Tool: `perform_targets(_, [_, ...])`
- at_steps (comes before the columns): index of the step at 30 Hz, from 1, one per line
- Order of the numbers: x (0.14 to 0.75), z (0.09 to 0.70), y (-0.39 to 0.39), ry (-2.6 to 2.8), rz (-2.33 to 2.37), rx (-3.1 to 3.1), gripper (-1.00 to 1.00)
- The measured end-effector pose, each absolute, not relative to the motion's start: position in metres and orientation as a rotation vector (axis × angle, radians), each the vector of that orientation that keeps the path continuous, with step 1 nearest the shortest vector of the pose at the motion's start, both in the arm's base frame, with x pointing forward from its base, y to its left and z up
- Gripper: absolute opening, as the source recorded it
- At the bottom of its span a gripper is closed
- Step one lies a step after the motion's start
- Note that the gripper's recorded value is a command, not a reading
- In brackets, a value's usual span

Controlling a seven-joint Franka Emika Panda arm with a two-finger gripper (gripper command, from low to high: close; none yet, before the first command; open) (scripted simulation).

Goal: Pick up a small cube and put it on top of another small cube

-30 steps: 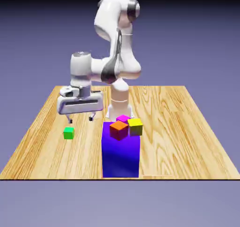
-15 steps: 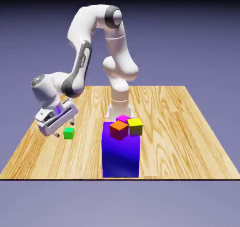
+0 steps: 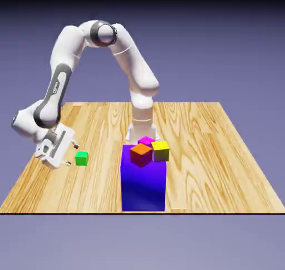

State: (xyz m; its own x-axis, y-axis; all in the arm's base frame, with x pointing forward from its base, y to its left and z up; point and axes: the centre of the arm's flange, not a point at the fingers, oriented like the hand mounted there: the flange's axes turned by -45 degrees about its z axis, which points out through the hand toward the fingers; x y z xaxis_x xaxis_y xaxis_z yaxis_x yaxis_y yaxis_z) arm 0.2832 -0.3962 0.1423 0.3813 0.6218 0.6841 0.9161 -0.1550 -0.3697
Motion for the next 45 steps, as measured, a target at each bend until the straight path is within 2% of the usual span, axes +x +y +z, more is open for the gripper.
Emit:
perform_targets(10, [0.210,0.096,-0.429,-1.419,-1.048,-1.520,0.00])
perform_targets(13, [0.211,0.066,-0.393,-1.422,-1.064,-1.513,0.00])
perform_targets(14, [0.211,0.058,-0.382,-1.422,-1.063,-1.513,-1.00])
perform_targets(16, [0.211,0.058,-0.382,-1.422,-1.062,-1.512,-1.00])
perform_targets(19, [0.209,0.089,-0.422,-1.422,-1.062,-1.512,-1.00])
perform_targets(23, [0.300,0.133,-0.405,-1.476,-1.005,-1.446,-1.00])
perform_targets(29, [0.439,0.212,-0.325,-1.561,-0.912,-1.318,-1.00])
perform_targets(35, [0.538,0.308,-0.204,-1.636,-0.817,-1.172,-1.00])
perform_targets(38, [0.567,0.359,-0.137,-1.669,-0.768,-1.094,-1.00])
perform_targets(43, [0.552,0.329,-0.101,-1.669,-0.769,-1.093,-1.00])
perform_targets(44, [0.548,0.322,-0.093,-1.669,-0.768,-1.094,1.00])
perform_targets(45, [0.548,0.322,-0.093,-1.668,-0.769,-1.095,1.00])
